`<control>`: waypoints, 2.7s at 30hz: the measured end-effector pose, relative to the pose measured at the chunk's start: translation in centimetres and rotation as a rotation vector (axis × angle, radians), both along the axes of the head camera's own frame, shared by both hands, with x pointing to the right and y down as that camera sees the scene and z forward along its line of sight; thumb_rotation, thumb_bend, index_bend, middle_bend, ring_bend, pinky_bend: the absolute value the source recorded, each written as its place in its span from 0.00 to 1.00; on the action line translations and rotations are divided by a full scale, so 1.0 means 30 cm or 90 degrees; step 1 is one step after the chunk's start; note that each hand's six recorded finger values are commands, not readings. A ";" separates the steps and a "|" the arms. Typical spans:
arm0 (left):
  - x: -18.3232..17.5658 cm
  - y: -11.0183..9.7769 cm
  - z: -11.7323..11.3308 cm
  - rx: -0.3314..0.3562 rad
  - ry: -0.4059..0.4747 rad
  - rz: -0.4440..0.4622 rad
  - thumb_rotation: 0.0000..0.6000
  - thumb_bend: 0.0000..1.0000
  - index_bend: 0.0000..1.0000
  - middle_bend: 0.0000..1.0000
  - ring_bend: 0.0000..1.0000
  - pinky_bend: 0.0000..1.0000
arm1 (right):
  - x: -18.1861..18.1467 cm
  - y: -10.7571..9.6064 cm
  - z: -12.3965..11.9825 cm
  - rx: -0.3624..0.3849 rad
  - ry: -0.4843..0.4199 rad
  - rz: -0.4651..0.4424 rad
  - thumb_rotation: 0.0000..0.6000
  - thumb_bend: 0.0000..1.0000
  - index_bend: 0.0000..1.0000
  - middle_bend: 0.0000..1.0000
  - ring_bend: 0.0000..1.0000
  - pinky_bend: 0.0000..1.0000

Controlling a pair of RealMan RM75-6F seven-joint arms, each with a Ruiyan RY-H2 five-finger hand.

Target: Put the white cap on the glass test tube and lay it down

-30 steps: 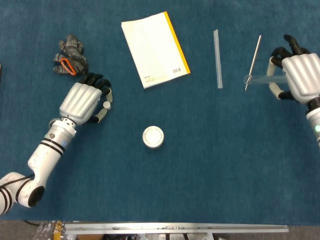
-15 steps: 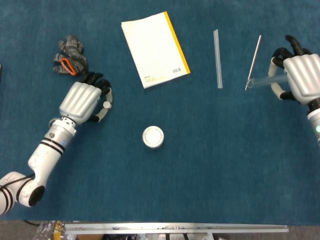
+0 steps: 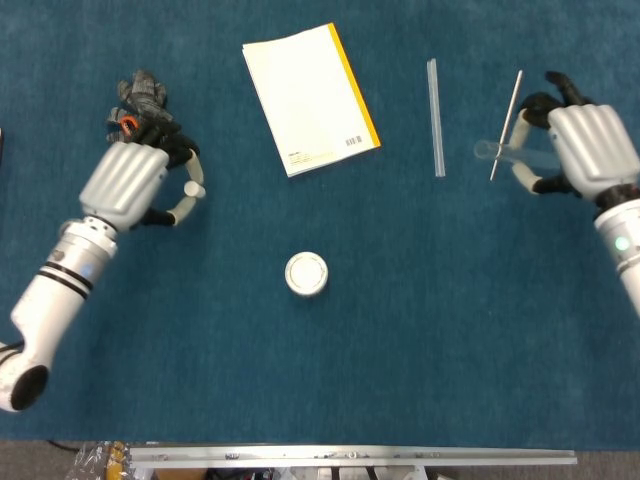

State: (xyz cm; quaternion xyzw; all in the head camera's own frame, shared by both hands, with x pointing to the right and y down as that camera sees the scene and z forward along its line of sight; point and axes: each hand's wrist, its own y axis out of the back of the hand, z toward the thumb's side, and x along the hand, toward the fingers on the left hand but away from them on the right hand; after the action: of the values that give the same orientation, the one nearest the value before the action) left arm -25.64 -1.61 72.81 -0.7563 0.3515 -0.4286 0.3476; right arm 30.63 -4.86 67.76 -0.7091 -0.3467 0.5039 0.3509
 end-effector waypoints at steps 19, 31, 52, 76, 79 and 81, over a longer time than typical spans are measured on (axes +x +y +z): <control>-0.029 -0.117 -0.422 0.001 0.094 -0.063 1.00 0.34 0.51 0.29 0.13 0.08 | -0.357 0.015 0.070 -0.074 -0.136 -0.052 1.00 0.34 0.61 0.33 0.07 0.30; -0.016 -0.156 -0.462 -0.001 0.111 -0.086 1.00 0.34 0.51 0.29 0.13 0.08 | -0.481 -0.007 0.086 -0.078 -0.192 -0.035 1.00 0.34 0.61 0.33 0.07 0.30; 0.019 -0.161 -0.495 -0.017 0.145 -0.106 1.00 0.34 0.51 0.29 0.12 0.08 | -0.735 -0.033 0.116 -0.091 -0.246 -0.022 1.00 0.34 0.61 0.33 0.07 0.30; 0.080 -0.143 -0.482 -0.021 0.167 -0.094 1.00 0.34 0.51 0.29 0.12 0.08 | -0.920 -0.028 0.145 -0.101 -0.263 -0.026 1.00 0.34 0.61 0.33 0.08 0.30; 0.086 -0.139 -0.480 -0.022 0.166 -0.091 1.00 0.34 0.51 0.29 0.12 0.08 | -0.942 -0.023 0.150 -0.104 -0.265 -0.028 1.00 0.34 0.61 0.33 0.08 0.30; 0.089 -0.136 -0.478 -0.022 0.165 -0.089 1.00 0.34 0.51 0.29 0.12 0.08 | -0.953 -0.020 0.154 -0.106 -0.266 -0.029 1.00 0.34 0.61 0.33 0.08 0.30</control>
State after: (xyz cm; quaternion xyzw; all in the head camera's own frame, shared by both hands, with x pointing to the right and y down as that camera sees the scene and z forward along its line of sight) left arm -22.97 -5.68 58.48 -0.7850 0.4377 -0.3565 0.2552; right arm 2.06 -5.45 72.37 -0.8321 -0.3528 0.3651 0.2230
